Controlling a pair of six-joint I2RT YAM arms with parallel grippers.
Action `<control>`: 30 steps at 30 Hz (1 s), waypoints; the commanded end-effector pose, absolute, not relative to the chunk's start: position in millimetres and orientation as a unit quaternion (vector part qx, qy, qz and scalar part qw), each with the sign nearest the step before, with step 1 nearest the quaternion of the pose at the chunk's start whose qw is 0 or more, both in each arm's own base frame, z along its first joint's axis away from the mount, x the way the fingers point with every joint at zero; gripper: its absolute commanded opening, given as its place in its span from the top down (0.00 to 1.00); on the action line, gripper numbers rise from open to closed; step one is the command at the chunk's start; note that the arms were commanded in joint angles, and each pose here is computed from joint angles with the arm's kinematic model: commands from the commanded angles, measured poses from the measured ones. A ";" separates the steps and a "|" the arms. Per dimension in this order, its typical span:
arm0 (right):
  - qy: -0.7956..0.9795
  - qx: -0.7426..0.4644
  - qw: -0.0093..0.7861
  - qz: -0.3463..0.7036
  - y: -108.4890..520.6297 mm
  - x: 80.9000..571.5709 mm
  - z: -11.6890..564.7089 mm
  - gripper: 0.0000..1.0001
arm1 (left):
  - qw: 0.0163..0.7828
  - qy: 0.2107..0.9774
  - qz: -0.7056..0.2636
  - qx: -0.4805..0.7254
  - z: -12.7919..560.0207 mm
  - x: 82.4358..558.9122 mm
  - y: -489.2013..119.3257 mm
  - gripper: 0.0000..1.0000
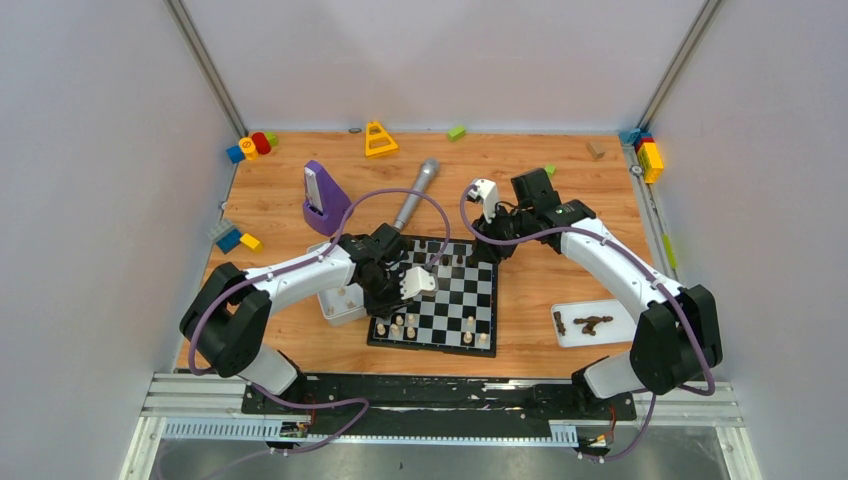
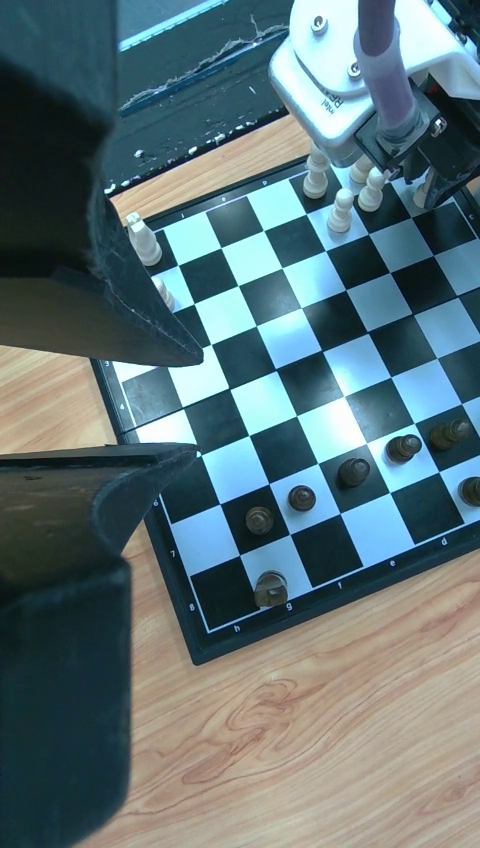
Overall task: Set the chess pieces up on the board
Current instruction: Adjust the chess piece on the chessboard.
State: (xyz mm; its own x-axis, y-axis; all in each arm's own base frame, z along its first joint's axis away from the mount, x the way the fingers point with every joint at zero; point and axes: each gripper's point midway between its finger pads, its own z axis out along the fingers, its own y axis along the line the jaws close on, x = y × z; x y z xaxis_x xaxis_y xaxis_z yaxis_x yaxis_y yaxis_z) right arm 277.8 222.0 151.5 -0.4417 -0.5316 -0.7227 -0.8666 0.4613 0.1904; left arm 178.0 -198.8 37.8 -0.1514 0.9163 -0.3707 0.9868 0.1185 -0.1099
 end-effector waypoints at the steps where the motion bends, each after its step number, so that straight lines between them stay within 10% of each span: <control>1: 0.792 -0.442 0.311 0.285 227.0 281.8 154.6 0.65 | 0.119 0.737 -0.185 0.639 51.3 176.2 -208.3 0.67; 15: 0.793 -0.442 0.308 0.286 226.9 281.6 153.3 0.65 | 0.129 0.743 -0.174 0.633 54.1 181.6 -207.9 0.67; 30: 0.794 -0.441 0.306 0.286 227.0 281.8 152.2 0.65 | 0.247 0.743 -0.144 0.605 107.1 210.0 -209.4 0.33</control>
State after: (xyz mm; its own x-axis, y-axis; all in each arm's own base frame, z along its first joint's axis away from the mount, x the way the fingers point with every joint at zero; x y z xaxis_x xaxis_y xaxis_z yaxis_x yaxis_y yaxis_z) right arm 278.1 222.1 148.4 -0.4479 -0.5345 -0.7167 -0.8649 0.4621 0.1960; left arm 194.2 -201.7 72.2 -0.1618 0.8779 -0.4506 0.9822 0.1872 0.0120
